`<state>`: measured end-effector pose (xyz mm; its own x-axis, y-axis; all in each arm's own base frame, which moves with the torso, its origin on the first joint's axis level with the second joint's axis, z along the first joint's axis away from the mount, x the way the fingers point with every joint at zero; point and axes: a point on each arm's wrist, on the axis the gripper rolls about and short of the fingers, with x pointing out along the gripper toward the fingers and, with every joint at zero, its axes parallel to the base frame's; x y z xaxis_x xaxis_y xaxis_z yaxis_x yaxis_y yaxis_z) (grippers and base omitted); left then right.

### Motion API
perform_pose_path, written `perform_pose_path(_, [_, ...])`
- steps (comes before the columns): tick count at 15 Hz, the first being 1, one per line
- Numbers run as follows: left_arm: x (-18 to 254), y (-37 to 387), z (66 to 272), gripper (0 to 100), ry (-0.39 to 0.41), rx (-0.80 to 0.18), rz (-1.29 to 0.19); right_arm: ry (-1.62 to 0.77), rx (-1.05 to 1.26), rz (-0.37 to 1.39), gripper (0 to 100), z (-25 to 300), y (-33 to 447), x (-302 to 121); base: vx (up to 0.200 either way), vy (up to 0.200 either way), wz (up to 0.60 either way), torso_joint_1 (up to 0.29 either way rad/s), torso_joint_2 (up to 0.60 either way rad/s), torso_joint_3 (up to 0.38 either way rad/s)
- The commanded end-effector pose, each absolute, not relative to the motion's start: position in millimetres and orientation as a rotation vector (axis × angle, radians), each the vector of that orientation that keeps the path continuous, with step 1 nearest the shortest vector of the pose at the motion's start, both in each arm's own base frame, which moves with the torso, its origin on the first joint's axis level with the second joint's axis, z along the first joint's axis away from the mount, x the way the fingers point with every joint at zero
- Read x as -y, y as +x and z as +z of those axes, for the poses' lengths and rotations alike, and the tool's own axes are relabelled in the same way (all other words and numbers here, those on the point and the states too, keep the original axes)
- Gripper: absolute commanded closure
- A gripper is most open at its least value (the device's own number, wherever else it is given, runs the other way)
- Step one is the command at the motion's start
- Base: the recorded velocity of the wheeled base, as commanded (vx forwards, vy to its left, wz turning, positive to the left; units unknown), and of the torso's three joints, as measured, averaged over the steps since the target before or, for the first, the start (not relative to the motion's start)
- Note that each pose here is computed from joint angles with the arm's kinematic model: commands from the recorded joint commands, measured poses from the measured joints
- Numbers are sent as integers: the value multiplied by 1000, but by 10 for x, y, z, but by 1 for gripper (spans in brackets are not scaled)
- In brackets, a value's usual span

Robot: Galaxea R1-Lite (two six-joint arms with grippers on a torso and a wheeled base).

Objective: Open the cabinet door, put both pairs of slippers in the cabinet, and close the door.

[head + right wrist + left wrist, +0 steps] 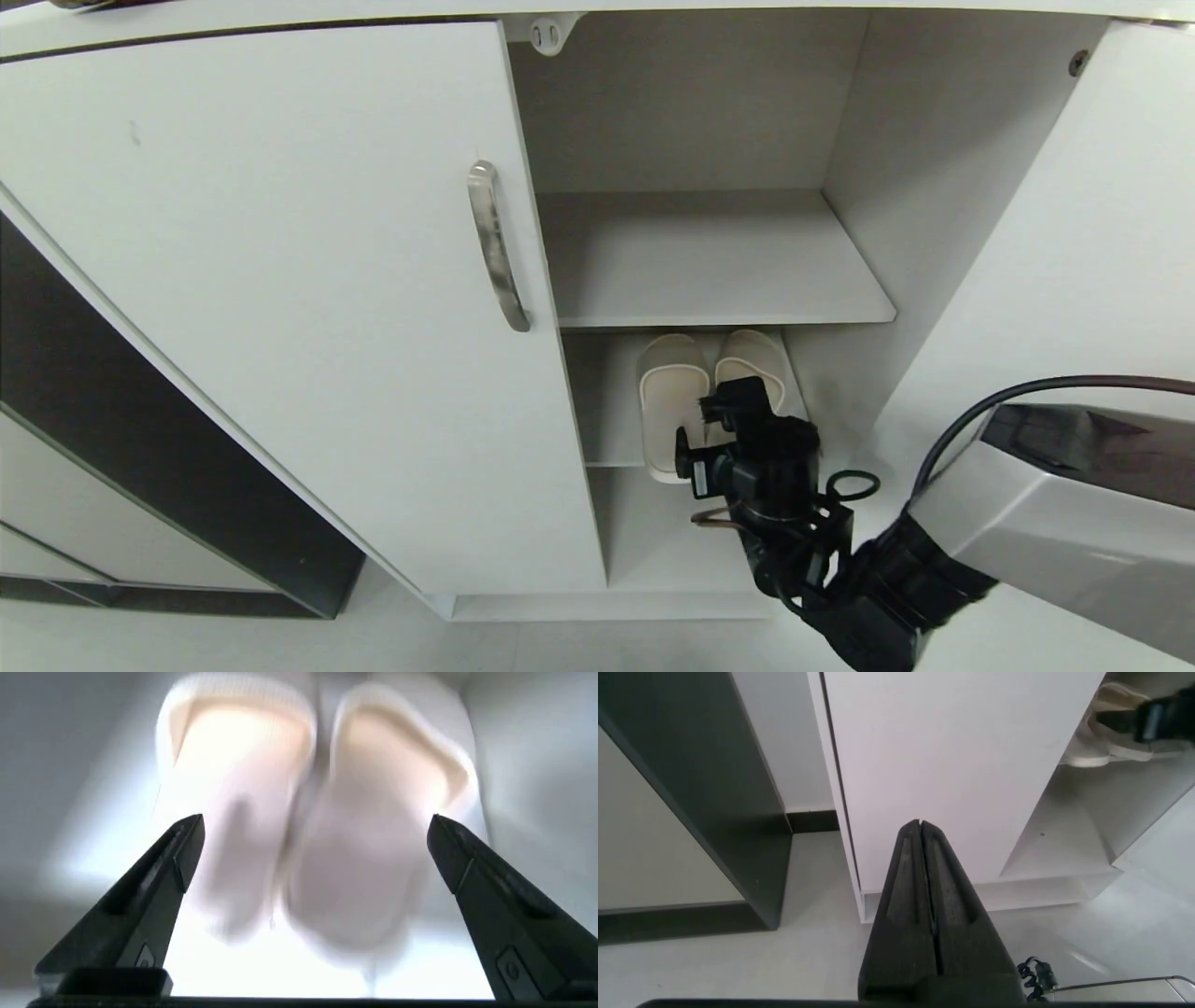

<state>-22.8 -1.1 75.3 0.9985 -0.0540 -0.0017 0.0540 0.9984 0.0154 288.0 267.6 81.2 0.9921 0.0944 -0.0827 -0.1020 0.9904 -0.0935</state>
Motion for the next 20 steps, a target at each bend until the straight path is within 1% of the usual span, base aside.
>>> perform_pose_path(1, [11,-227,754,100,15,-3,-54,-76,-71,174,0,884,2499,-2574,0,0,0,0,0,0])
perform_pose_path(3, [11,-227,754,100,15,-3,-54,-70,-64,174,0,893,2523,-2594,0,0,0,0,0,0])
perform_pose_path(10, [11,-227,754,100,15,-3,-54,-79,-76,175,0,837,2532,-2604,-200,0,0,2,4,2])
perform_pose_path(20, [11,-227,754,100,17,-3,-54,-63,-55,164,0,854,2530,-2576,0,0,0,0,0,0])
